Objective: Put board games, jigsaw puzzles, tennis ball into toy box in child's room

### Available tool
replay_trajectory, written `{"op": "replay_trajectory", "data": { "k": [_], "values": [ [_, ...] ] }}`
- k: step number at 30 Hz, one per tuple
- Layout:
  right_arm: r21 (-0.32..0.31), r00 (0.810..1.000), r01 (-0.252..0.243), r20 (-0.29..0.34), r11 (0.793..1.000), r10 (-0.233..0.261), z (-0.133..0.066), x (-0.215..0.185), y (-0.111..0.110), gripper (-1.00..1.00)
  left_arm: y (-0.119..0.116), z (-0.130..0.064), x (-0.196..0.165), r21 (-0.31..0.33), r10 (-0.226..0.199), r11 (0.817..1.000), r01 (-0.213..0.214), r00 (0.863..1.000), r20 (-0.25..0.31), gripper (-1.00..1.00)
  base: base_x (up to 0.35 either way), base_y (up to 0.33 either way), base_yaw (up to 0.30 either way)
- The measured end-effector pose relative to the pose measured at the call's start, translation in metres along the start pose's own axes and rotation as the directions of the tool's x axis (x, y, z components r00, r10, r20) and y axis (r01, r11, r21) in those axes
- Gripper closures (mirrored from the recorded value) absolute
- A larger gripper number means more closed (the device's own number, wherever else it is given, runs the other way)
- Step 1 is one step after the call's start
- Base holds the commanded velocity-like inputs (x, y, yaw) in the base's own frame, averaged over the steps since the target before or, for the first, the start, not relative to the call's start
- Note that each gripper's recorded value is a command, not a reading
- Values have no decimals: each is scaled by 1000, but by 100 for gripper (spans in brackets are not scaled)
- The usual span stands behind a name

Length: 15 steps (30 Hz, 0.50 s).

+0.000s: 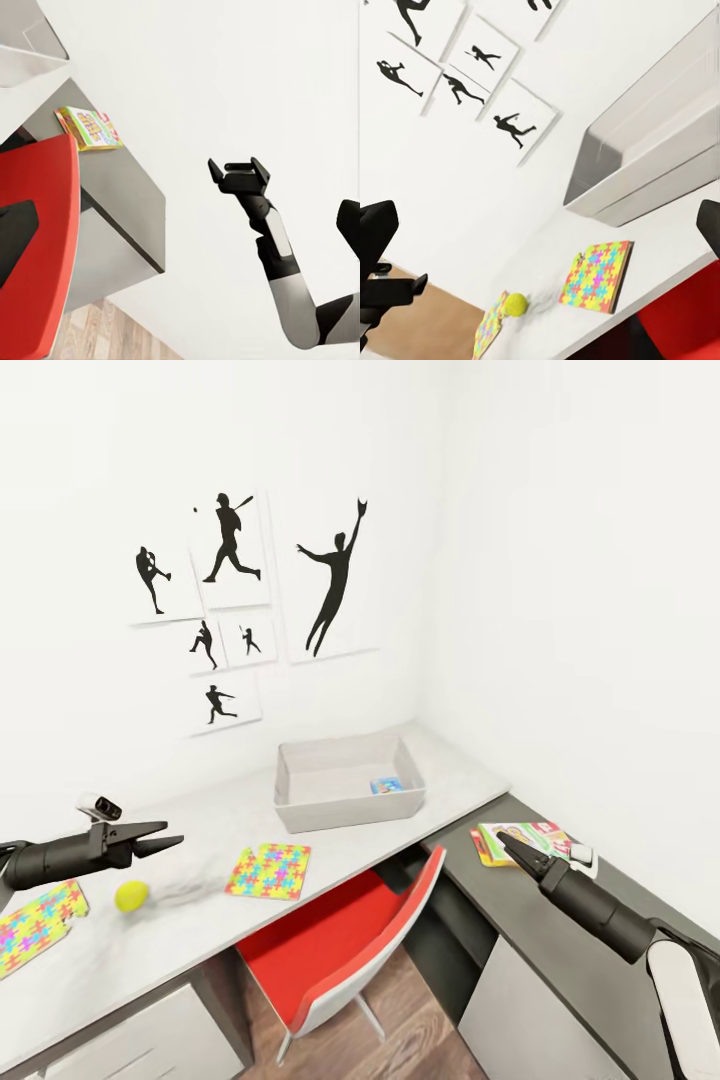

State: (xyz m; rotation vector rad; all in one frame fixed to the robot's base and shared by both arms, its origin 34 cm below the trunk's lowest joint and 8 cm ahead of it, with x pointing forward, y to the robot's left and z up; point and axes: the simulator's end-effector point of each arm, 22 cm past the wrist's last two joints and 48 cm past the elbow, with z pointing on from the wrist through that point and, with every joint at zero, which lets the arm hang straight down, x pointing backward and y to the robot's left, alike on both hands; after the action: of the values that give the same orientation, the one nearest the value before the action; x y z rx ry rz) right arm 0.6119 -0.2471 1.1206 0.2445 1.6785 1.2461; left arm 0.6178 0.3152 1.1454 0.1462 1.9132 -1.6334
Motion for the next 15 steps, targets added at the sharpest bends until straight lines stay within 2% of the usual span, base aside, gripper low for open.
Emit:
{"op": "replay_trajectory", "data": {
  "k": [9, 15],
  "values": [
    [2, 1000, 0, 1, 1000, 0, 0, 0, -1, -100, 2, 0, 3, 0, -7, 1000, 7, 1000, 0, -100, -16, 0, -235],
    [2, 1000, 1, 1, 1000, -1, 0, -1, -1, -100, 2, -1, 3, 1, -9, 1000, 9, 1000, 1, -100, -238, 67, -282]
  ]
}}
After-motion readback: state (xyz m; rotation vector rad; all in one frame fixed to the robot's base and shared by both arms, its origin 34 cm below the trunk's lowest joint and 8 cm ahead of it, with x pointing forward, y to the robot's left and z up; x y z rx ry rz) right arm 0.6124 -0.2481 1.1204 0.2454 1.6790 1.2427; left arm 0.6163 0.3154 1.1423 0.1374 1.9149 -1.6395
